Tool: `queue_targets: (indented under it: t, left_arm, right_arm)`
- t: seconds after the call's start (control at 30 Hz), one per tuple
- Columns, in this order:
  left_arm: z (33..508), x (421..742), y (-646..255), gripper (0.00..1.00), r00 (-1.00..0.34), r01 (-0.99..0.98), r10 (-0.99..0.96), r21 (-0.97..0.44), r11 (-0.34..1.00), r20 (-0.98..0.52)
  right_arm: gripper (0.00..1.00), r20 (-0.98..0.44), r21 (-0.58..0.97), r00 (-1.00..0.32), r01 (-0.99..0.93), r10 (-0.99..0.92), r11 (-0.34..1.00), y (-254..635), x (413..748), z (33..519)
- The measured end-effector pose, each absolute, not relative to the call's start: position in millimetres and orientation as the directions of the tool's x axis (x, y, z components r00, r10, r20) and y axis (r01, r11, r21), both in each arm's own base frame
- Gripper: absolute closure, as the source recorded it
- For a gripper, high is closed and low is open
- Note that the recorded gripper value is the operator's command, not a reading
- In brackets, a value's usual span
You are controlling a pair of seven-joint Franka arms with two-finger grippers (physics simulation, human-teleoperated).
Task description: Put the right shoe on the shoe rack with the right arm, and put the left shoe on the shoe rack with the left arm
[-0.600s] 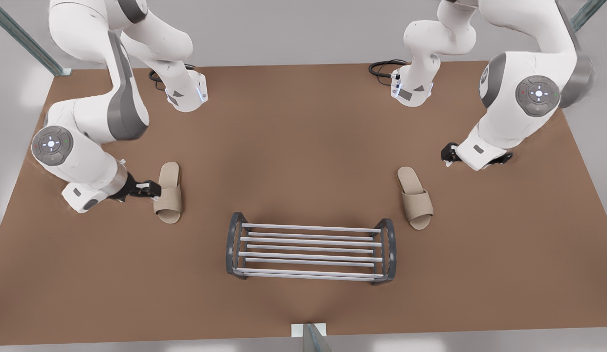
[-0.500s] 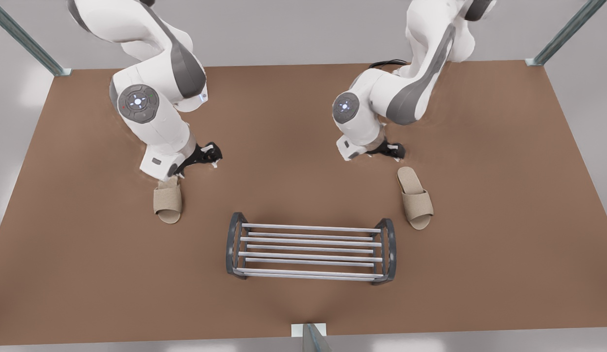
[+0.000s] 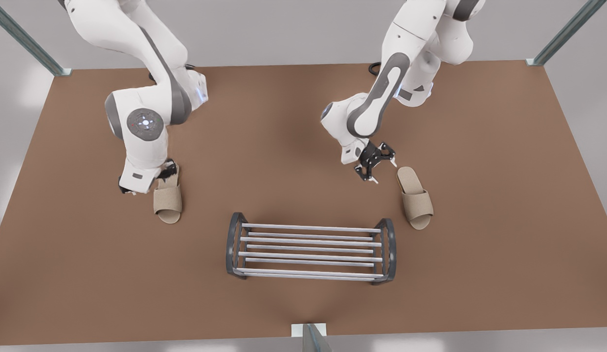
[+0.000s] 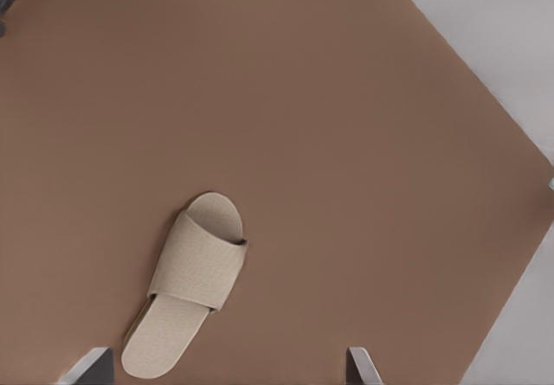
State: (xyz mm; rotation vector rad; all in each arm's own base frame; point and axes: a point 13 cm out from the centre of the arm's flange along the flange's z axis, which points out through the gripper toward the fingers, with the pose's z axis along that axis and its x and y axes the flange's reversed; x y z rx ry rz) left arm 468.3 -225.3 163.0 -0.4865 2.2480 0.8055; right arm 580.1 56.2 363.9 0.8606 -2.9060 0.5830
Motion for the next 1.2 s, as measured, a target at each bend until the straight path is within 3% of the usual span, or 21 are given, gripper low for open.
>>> queue_targets:
  t: [0.13,0.2,0.27,0.33,0.43,0.5,0.67,0.83,1.1,1.2]
  left_arm:
    - [143.1,470.8,-212.2,0.00,-0.577,-0.526,-0.116,0.259,0.810,-0.808]
    - [130.7,465.6,-209.2,0.00,-0.544,-0.484,-0.097,0.217,0.848,-0.833]
    - [123.7,470.6,-203.7,0.00,-0.506,-0.454,-0.092,0.174,0.874,-0.858]
    - [113.2,478.5,-187.5,0.00,-0.475,-0.453,-0.104,0.142,0.880,-0.874]
    - [92.7,480.8,-162.8,0.00,-0.444,-0.471,-0.127,0.110,0.875,-0.887]
    - [80.3,479.7,-152.7,0.00,-0.425,-0.488,-0.151,0.085,0.869,-0.893]
    - [58.5,476.7,-130.8,0.00,-0.372,-0.534,-0.213,0.021,0.845,-0.903]
    - [52.9,485.2,-128.8,0.00,-0.380,-0.470,-0.154,0.047,0.881,-0.912]
    - [50.0,505.1,-120.0,0.00,-0.383,-0.403,-0.084,0.084,0.911,-0.920]
    - [47.5,516.2,-117.6,0.00,-0.376,-0.400,-0.075,0.089,0.912,-0.924]
  right_arm:
    - [0.00,0.061,-0.180,-0.817,-0.574,-0.573,0.799,-74.3,617.4,308.6]
    - [0.00,-0.034,-0.129,-0.712,-0.693,-0.702,0.709,-90.9,626.3,271.9]
    - [0.00,-0.118,-0.216,-0.482,-0.841,-0.868,0.496,-62.9,637.0,268.7]
    - [0.00,-0.099,-0.374,-0.189,-0.903,-0.977,0.212,-27.2,639.4,268.9]
    - [0.00,0.100,-0.597,0.222,-0.766,-0.970,-0.237,20.0,628.8,263.3]
    - [0.00,0.244,-0.659,0.384,-0.608,-0.890,-0.443,39.7,625.3,254.9]
    - [0.00,0.484,-0.606,0.555,-0.345,-0.676,-0.717,31.7,622.1,200.5]
    - [0.00,0.697,-0.441,0.618,-0.034,-0.365,-0.897,58.7,617.8,198.1]
    - [0.00,0.767,-0.194,0.641,0.186,-0.031,-0.963,79.8,573.5,167.0]
    - [0.00,0.772,-0.128,0.632,0.248,0.061,-0.960,84.8,537.5,147.1]
